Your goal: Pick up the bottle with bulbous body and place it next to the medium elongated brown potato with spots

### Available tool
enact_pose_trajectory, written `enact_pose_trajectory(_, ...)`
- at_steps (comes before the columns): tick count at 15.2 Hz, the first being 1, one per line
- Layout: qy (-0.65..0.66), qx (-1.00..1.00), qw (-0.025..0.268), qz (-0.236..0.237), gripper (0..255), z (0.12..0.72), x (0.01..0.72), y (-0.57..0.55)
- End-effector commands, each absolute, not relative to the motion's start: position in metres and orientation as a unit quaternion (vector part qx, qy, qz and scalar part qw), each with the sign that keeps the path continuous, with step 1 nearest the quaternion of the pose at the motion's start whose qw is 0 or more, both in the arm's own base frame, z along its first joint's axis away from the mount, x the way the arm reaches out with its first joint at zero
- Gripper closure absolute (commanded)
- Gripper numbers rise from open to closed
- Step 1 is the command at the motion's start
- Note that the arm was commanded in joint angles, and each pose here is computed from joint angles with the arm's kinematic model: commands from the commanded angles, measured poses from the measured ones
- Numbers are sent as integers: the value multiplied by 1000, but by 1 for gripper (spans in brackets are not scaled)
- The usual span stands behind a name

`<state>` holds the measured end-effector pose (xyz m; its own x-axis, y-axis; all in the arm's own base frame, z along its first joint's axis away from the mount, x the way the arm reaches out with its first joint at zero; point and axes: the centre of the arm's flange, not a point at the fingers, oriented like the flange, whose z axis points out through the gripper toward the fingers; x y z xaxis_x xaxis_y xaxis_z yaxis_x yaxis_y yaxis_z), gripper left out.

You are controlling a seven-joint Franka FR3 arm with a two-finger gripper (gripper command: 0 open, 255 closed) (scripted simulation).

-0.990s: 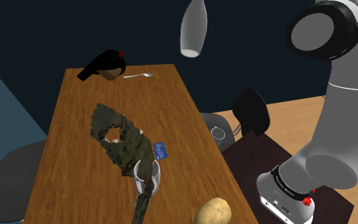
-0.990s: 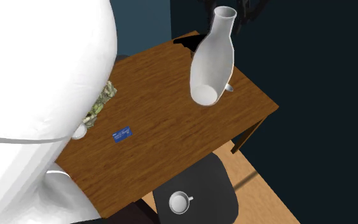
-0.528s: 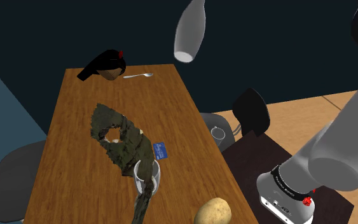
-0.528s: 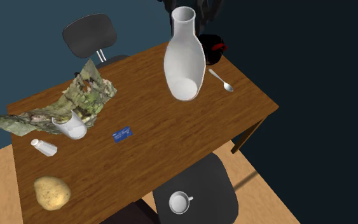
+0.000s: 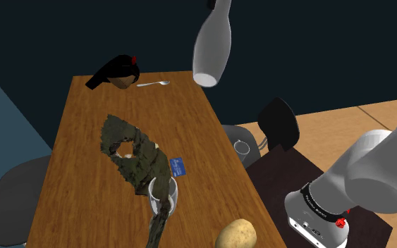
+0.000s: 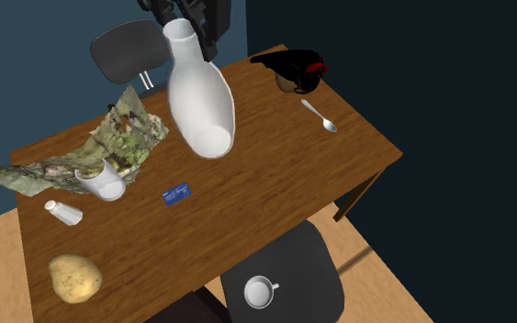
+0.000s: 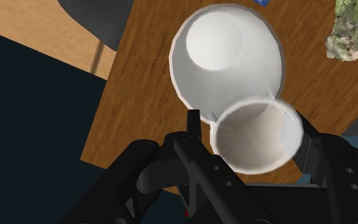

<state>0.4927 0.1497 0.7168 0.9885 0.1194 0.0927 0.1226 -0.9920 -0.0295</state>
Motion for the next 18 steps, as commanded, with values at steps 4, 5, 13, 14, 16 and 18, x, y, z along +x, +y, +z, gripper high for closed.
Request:
enact_pose_trajectory(4,-60,-997,17,-46,255,715,443,193)
enact_pose_trajectory(5,-60,-997,17,-46,255,715,434,202)
enact_pose_trajectory(13,-60,-997,17,-46,255,715,355,272)
enact_pose_trajectory(14,-60,-997,17,-46,255,715,345,281)
enact_pose_trajectory(16,-60,-997,17,-46,255,715,325,298)
enact_pose_trajectory(18,-60,-997,17,-46,255,715,305,316)
